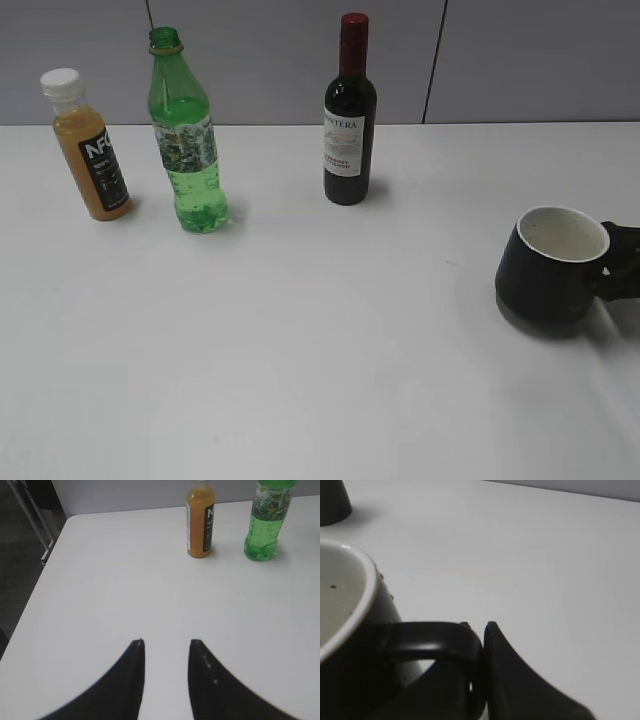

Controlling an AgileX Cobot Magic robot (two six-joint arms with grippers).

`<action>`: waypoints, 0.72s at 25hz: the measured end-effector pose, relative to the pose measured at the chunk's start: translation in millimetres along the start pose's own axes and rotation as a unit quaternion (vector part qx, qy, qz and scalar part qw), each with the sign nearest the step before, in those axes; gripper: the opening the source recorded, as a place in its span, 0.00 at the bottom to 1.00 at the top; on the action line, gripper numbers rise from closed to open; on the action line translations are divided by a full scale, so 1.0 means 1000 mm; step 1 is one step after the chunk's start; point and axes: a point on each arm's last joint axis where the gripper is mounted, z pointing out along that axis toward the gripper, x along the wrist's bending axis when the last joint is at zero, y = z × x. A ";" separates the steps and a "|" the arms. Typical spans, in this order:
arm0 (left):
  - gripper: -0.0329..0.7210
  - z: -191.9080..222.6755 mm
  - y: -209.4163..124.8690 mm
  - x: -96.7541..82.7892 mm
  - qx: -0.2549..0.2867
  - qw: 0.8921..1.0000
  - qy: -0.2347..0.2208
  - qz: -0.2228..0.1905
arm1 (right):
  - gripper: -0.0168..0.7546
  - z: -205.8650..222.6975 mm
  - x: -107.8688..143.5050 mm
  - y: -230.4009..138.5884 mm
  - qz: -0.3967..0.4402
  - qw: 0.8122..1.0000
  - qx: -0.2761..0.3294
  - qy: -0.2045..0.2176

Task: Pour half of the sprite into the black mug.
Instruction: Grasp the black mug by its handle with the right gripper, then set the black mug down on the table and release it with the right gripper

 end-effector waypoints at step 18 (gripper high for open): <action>0.36 0.000 0.000 0.000 0.000 1.000 0.000 0.000 | 0.07 0.022 0.075 0.045 -0.028 0.988 -0.046 0.146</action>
